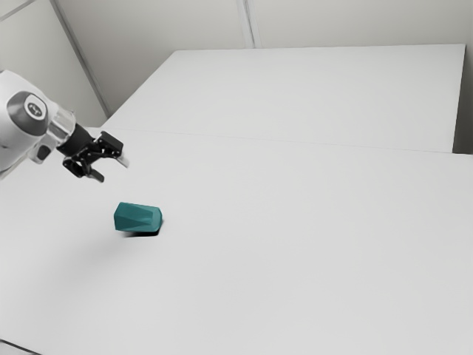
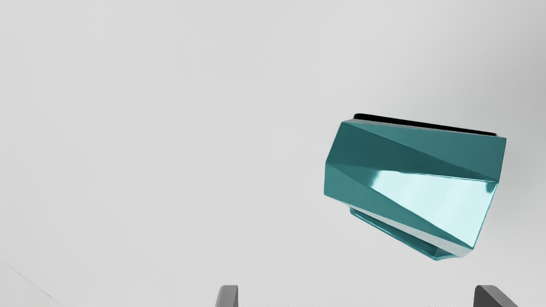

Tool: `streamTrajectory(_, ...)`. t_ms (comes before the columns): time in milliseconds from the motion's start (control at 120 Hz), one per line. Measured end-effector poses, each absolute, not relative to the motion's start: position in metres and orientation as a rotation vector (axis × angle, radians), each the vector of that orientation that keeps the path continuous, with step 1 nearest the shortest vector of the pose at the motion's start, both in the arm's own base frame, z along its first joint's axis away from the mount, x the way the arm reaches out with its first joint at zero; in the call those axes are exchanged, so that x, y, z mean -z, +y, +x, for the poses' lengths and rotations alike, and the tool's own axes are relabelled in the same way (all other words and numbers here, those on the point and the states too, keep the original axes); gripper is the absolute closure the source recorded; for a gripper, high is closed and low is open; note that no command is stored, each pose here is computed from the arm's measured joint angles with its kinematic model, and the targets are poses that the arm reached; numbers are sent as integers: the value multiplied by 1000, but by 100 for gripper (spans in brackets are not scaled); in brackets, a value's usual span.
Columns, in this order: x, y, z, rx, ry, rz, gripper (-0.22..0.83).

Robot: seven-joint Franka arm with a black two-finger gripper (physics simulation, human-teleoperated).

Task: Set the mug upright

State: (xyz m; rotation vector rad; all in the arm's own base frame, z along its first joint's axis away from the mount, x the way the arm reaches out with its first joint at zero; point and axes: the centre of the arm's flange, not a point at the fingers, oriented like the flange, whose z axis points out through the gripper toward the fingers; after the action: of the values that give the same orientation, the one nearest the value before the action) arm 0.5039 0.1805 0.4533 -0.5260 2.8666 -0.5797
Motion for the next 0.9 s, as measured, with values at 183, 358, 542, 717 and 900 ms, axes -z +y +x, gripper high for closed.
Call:
streamTrajectory(183, -431, 182, 510, 577, 2867, -565, 0)
streamTrajectory(358, -415, 193, 496, 544, 2904, -591, 0)
streamTrajectory(542, -396, 238, 472, 557, 2923, -734, 0)
streamTrajectory(717, -375, 286, 453, 577, 2927, -890, 0)
streamTrajectory(900, -371, 258, 486, 552, 3000, -766, 0)
